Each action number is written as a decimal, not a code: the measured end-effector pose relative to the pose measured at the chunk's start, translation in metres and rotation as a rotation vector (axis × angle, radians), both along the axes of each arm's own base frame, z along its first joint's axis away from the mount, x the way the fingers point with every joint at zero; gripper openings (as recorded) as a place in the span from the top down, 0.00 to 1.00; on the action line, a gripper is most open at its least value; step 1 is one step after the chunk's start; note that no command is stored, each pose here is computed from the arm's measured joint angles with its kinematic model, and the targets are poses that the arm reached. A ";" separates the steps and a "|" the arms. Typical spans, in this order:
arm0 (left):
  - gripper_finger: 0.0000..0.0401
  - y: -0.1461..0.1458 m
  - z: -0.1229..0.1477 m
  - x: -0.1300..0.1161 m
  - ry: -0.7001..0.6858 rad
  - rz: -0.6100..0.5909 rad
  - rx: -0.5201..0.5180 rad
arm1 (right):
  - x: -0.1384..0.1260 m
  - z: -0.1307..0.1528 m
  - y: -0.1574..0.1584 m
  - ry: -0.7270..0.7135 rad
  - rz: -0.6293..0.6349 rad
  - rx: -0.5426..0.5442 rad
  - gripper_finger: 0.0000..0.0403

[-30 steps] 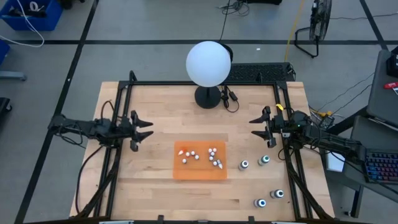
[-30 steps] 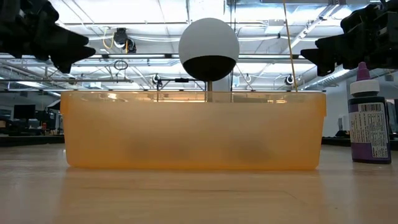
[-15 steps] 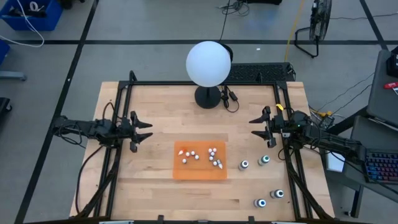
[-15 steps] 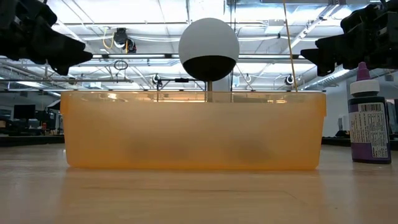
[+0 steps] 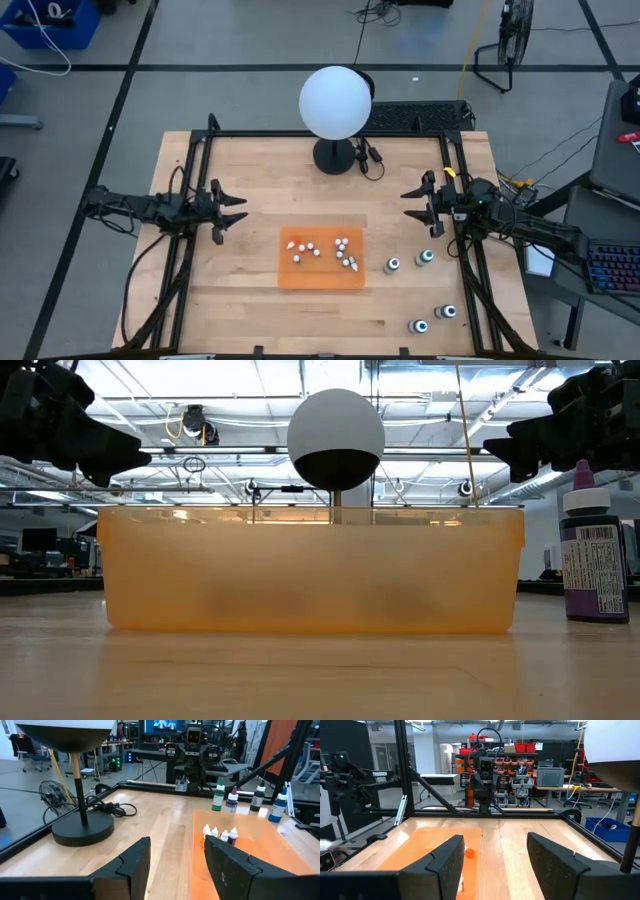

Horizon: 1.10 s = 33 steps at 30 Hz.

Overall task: Pick & Place food coloring
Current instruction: Put the large green food coloring bottle into the orange container

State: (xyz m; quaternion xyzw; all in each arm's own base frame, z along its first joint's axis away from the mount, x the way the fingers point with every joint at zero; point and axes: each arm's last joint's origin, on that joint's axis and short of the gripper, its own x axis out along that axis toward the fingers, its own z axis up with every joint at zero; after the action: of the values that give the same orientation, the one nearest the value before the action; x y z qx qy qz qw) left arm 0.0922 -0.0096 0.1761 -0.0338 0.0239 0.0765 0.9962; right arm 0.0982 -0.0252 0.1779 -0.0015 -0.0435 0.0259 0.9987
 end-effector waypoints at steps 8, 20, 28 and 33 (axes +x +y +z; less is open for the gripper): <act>0.54 0.000 0.000 0.000 0.000 0.000 0.001 | 0.000 0.000 0.000 0.000 0.000 0.000 0.49; 0.53 0.000 0.000 0.000 0.000 0.000 0.001 | -0.001 0.006 0.000 -0.073 -0.026 -0.250 0.49; 0.53 0.000 0.000 0.000 -0.001 0.000 0.001 | -0.003 0.017 0.000 -0.173 -0.061 -0.183 0.49; 0.54 0.000 0.000 0.000 -0.001 -0.001 0.001 | -0.003 0.017 0.003 -0.160 0.074 0.120 0.49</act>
State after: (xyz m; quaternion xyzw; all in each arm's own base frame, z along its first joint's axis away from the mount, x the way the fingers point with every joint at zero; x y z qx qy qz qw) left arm 0.0922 -0.0096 0.1763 -0.0335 0.0233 0.0761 0.9963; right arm 0.0951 -0.0225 0.1954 0.0578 -0.1247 0.0600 0.9887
